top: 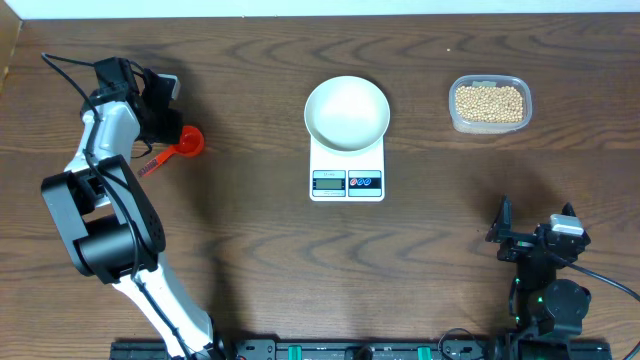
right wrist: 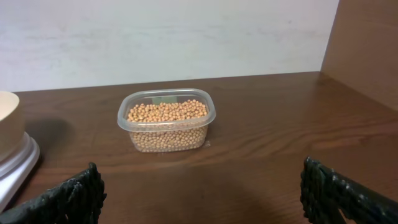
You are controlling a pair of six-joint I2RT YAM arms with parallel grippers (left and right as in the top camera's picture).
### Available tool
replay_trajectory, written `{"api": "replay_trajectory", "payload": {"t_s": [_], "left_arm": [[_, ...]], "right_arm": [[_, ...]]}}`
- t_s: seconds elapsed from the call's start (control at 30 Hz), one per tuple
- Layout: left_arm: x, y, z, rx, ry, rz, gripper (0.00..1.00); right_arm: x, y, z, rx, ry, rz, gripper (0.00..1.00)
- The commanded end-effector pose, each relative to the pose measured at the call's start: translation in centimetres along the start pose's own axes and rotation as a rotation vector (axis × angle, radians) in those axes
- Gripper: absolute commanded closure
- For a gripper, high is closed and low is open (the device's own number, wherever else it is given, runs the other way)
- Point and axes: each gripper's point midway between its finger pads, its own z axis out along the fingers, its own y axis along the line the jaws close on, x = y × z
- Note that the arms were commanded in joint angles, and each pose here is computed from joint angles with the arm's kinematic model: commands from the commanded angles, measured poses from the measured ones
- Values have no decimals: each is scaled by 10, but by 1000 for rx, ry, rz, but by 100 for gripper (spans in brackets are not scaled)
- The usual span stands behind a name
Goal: Scoop item into bowl and weigh 50g on scale
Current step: 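Move the left gripper forward over the red scoop's bowl, then close the left gripper on the red scoop's rim and lift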
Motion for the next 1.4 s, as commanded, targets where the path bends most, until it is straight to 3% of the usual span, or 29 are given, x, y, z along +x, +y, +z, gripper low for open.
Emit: {"api": "replay_trajectory", "payload": {"t_s": [0.0,0.53,0.7,1.07,1.37], "left_arm": [[5,-4,8,25,14,1,71],[27,-15,33,89,87,-19,81],[27,-14,33,86,86,-53,92],[9,-8,18,51,45,-394,93],[6,-7,-21,1,42,-554,92]], "right_arm": [[1,2,0,-7,-1,-12,1],[1,2,0,-7,-1,-12,1],[1,2,0,-7,-1,-12,1],[1,2,0,-7,-1,-12,1],[1,2,0,-7,-1,-12,1]]}}
